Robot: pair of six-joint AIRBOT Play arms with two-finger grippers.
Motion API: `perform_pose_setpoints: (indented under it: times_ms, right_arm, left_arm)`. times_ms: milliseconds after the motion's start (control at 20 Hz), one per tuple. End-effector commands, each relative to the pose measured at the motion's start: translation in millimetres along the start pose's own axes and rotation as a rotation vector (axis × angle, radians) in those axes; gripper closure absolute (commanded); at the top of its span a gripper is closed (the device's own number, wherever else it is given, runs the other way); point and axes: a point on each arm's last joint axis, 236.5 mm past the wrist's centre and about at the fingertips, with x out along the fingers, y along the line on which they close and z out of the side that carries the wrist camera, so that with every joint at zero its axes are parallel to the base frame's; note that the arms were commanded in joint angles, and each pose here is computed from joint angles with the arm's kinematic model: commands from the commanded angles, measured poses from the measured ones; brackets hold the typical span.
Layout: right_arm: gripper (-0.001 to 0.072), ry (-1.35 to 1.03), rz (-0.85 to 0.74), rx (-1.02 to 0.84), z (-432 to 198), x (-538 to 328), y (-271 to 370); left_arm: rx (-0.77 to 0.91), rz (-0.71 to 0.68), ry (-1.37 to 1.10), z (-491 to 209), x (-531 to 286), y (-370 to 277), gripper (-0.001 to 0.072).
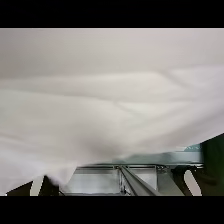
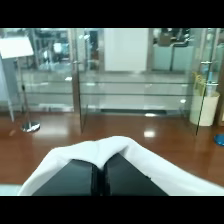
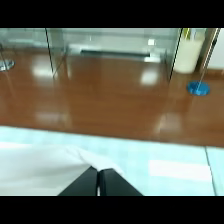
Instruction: Fold the shirts.
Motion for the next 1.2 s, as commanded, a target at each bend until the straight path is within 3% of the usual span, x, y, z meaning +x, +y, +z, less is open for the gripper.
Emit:
perform_pose_setpoints:
  times_ms: [0, 200, 500, 850, 1150]
  right_arm:
    - [0.0686, 0.157, 0.034, 0.066, -46, 35, -6]
    - [0.0687, 0.314, 0.117, 0.175, -111, 111, -14]
    - [0.0687, 0.535, 0.131, 0.309, -220, 247, -56]
    - [0.0687, 0.635, 0.151, 0.523, -329, 414, -99]
    - [0.0687, 0.687, 0.189, 0.650, -369, 478, -106]
  left_arm:
    - [-0.078, 0.010, 0.165, -51, 26, 11, 0.0682]
    - [-0.295, -0.194, 0.501, -184, 106, -23, 0.0682]
    - [-0.529, -0.151, 0.774, -376, 216, -5, 0.0682]
    - [-0.625, -0.163, 0.936, -510, 350, -40, 0.0682]
    - [-0.624, -0.230, 1.051, -571, 395, -68, 0.0682]
